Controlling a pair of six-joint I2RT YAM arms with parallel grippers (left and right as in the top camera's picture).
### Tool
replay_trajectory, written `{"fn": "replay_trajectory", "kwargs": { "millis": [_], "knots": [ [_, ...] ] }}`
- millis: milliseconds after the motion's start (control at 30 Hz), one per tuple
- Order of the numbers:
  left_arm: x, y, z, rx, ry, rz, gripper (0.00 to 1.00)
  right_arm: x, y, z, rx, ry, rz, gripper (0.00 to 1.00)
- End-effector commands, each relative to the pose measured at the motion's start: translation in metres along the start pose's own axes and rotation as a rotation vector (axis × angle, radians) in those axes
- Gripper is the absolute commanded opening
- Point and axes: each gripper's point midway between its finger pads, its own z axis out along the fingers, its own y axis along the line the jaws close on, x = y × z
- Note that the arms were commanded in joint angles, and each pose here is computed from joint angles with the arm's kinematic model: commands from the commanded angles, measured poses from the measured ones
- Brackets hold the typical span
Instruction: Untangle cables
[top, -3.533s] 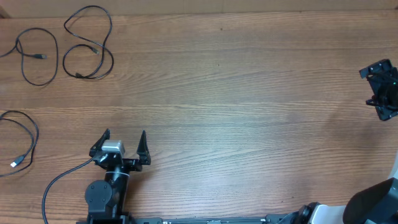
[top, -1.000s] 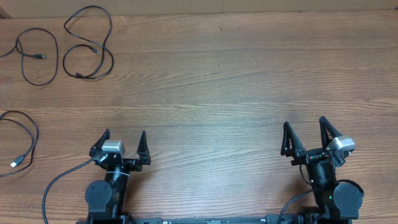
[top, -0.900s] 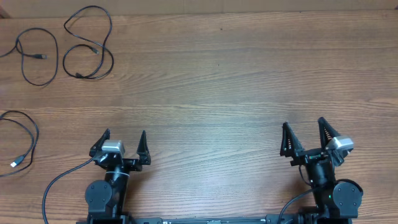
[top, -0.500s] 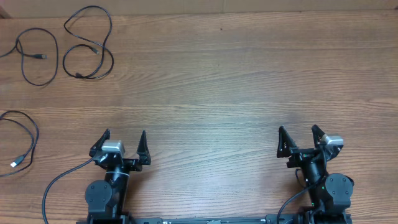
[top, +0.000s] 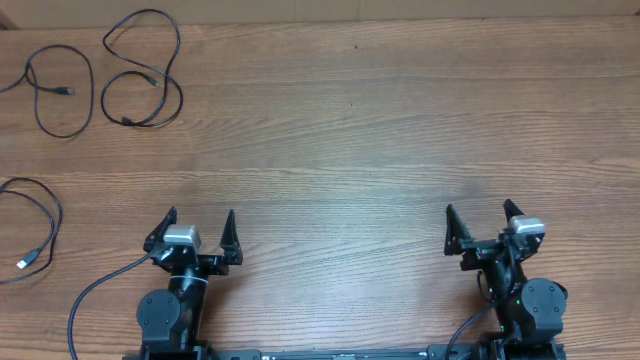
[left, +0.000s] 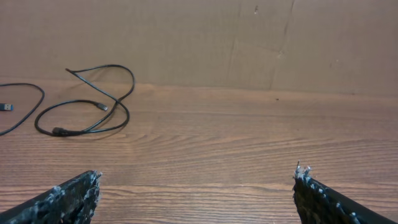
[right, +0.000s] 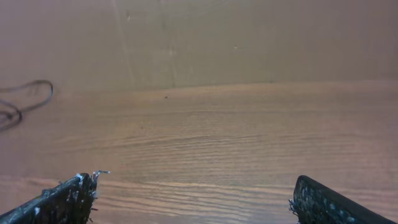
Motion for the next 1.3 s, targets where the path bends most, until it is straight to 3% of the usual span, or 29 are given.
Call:
{"fn": "replay_trajectory", "kwargs": {
  "millis": [0,1267],
  "knots": [
    [0.001,0.001,0.000,-0.004,-0.006,0.027,1.00,-0.001,0.000,0.000,0.002,-0.011,-0.090,1.00],
    [0.001,0.001,0.000,-0.005,-0.006,0.027,0.99,-0.005,-0.015,-0.001,0.071,-0.030,-0.088,1.00]
  ]
}}
